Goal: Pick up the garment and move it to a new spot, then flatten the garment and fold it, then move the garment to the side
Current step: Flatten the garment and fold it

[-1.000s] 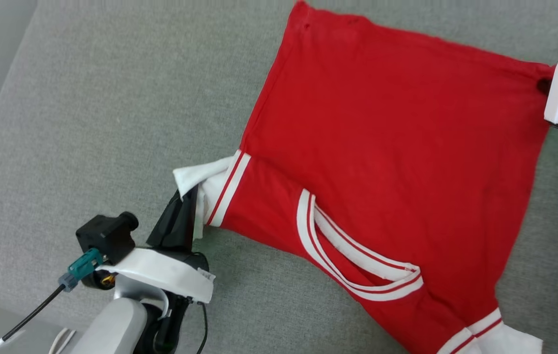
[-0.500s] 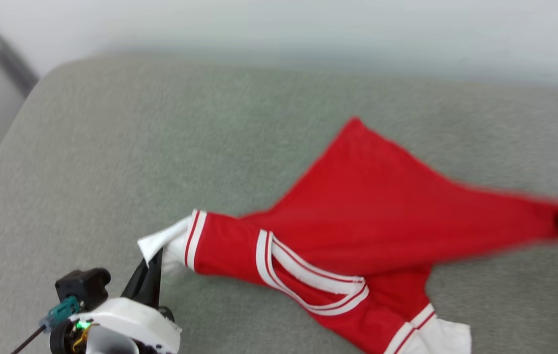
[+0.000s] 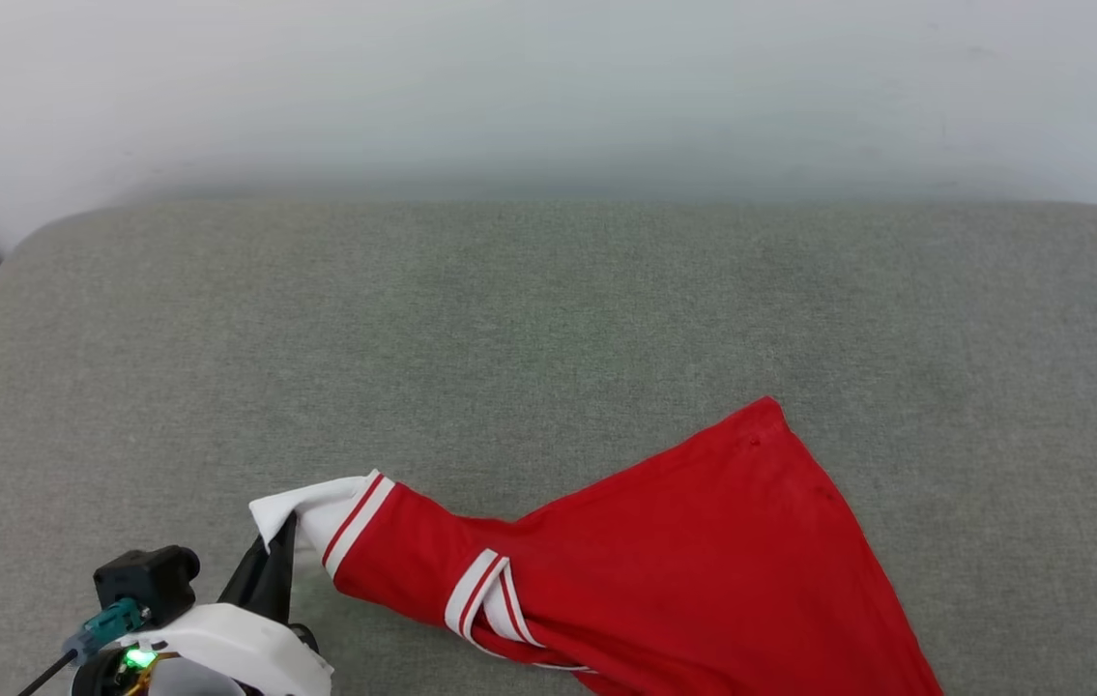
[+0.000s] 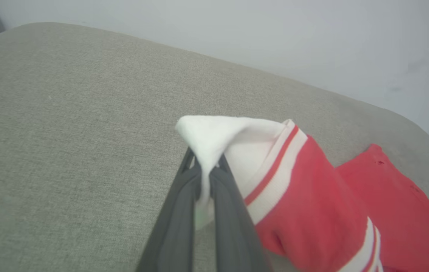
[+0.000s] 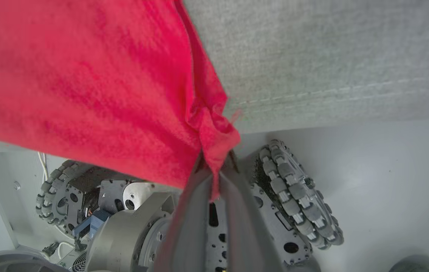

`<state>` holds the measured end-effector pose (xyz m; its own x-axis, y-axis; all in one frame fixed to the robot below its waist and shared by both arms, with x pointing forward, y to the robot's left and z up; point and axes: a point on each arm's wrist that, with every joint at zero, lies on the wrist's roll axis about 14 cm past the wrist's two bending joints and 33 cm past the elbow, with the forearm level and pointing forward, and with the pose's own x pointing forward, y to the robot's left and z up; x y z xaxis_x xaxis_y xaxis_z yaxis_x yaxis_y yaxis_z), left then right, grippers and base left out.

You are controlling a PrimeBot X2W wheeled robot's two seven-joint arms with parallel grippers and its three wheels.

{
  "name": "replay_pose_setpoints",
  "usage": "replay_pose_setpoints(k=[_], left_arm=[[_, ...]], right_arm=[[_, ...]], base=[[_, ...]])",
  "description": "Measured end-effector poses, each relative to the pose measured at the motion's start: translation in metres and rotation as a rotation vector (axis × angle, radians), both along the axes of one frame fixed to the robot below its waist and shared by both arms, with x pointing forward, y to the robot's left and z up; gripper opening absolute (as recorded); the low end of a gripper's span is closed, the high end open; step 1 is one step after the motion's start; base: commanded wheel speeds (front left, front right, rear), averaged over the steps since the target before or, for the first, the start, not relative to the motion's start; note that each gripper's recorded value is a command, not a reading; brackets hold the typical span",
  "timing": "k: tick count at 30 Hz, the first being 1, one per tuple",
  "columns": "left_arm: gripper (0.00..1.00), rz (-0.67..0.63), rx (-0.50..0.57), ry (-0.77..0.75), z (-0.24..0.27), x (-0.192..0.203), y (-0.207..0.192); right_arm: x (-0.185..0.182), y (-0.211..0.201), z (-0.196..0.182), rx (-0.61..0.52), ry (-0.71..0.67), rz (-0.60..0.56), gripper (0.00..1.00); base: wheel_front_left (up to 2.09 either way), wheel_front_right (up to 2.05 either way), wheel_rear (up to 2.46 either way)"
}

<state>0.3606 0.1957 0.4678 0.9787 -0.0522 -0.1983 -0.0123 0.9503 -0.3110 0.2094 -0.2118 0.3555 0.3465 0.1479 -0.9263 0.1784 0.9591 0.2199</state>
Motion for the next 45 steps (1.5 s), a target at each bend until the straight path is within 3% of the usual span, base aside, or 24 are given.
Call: replay_pose_setpoints(k=[2, 11, 17, 25, 31, 38, 39, 40, 41, 42, 45], left_arm=[[0.00, -0.009, 0.020, 0.001, 0.000, 0.003, 0.000], [0.00, -0.044, 0.034, 0.003, 0.002, 0.014, -0.009], [0.00, -0.058, 0.042, -0.010, 0.005, 0.027, -0.013], [0.00, -0.081, 0.045, -0.004, -0.004, 0.052, -0.020], [0.00, -0.082, 0.043, 0.004, -0.012, 0.062, -0.019], [0.00, -0.065, 0.036, 0.013, -0.021, 0.068, -0.016], [0.00, -0.062, 0.037, 0.019, -0.024, 0.068, -0.015], [0.00, -0.061, 0.035, 0.027, -0.026, 0.068, -0.014], [0.00, -0.058, 0.036, 0.034, -0.029, 0.067, -0.013], [0.00, -0.056, 0.037, 0.039, -0.031, 0.067, -0.011], [0.00, -0.054, 0.036, 0.042, -0.033, 0.067, -0.010]], right_arm=[[0.011, 0.001, 0.005, 0.008, -0.072, -0.022, 1.00], [0.115, -0.014, 0.060, -0.093, -0.567, -0.089, 1.00], [0.180, 0.001, 0.084, -0.080, -0.712, -0.045, 1.00], [0.241, 0.049, 0.065, -0.017, -0.497, 0.205, 1.00], [0.254, 0.084, 0.040, -0.012, -0.289, 0.387, 1.00], [0.263, 0.105, 0.011, -0.008, -0.155, 0.492, 1.00], [0.263, 0.106, 0.008, -0.008, -0.135, 0.501, 0.93], [0.263, 0.108, 0.005, -0.008, -0.119, 0.511, 0.44], [0.263, 0.109, 0.003, -0.009, -0.108, 0.519, 0.27], [0.263, 0.109, 0.001, -0.007, -0.099, 0.522, 0.00], [0.264, 0.113, 0.000, 0.006, -0.104, 0.527, 0.00]], base=[[0.00, 0.00, 0.00], [0.00, 0.00, 0.00], [0.00, 0.00, 0.00], [0.00, 0.00, 0.00], [0.00, 0.00, 0.00], [0.00, 0.00, 0.00], [0.00, 0.00, 0.00], [0.00, 0.00, 0.00], [0.00, 0.00, 0.00], [0.00, 0.00, 0.00], [0.00, 0.00, 0.00]])
